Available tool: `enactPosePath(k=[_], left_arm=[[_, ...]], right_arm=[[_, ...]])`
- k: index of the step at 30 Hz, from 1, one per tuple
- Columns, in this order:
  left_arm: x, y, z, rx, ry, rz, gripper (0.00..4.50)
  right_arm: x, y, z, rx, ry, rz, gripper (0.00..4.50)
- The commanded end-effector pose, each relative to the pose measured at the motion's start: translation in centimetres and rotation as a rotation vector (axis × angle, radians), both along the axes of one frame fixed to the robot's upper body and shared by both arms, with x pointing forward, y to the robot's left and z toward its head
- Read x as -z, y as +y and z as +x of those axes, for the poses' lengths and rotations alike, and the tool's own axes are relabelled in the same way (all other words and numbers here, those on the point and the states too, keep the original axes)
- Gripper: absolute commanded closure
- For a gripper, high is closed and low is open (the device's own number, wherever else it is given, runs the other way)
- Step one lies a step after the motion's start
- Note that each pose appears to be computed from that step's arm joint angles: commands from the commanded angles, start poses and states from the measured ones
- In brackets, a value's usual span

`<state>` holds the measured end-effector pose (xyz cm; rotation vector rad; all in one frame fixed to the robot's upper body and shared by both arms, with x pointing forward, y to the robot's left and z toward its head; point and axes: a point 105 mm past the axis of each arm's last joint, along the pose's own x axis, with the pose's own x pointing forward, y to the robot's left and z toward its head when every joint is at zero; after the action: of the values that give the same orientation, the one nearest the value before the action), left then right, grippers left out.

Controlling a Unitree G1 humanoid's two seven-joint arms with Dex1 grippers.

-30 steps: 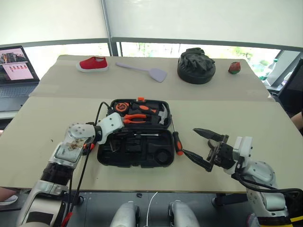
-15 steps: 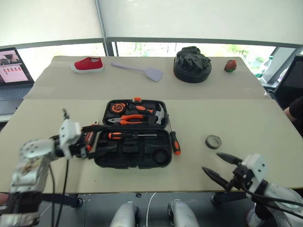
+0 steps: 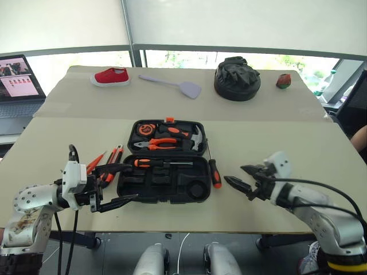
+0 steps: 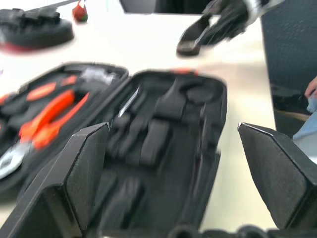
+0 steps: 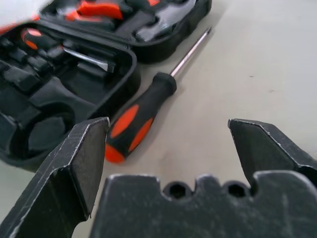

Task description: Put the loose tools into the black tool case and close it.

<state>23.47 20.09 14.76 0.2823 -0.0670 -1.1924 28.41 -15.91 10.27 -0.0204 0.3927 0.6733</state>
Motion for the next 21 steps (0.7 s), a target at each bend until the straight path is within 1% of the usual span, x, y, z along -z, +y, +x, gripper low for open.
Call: enactPosePath(k=[1, 6, 10, 16, 21], left_arm=[[-0.8, -0.7, -0.2, 0.012, -0.032, -0.016, 0.03], [-0.7, -0.9, -0.4, 0.002, -0.034, -0.016, 0.03], [-0.5, -0.7, -0.5, -0.011, -0.033, -0.011, 0.03], [-0.4, -0.7, -0.6, -0.021, -0.034, -0.012, 0.03], [-0.2, -0.8, -0.6, -0.024, -0.035, -0.017, 0.03]], right_arm=[[0.6, 0.7, 0.7, 0.016, 0.064, -0.091, 0.00], [0.5, 2.3, 1.0, -0.001, 0.104, -0.075, 0.00], [0.9, 2.6, 1.0, -0.009, 0.137, -0.090, 0.00], [-0.4, 2.9, 1.7, 0.018, 0.132, -0.073, 0.00], [-0.2, 2.7, 1.7, 0.016, 0.164, -0.109, 0.00]])
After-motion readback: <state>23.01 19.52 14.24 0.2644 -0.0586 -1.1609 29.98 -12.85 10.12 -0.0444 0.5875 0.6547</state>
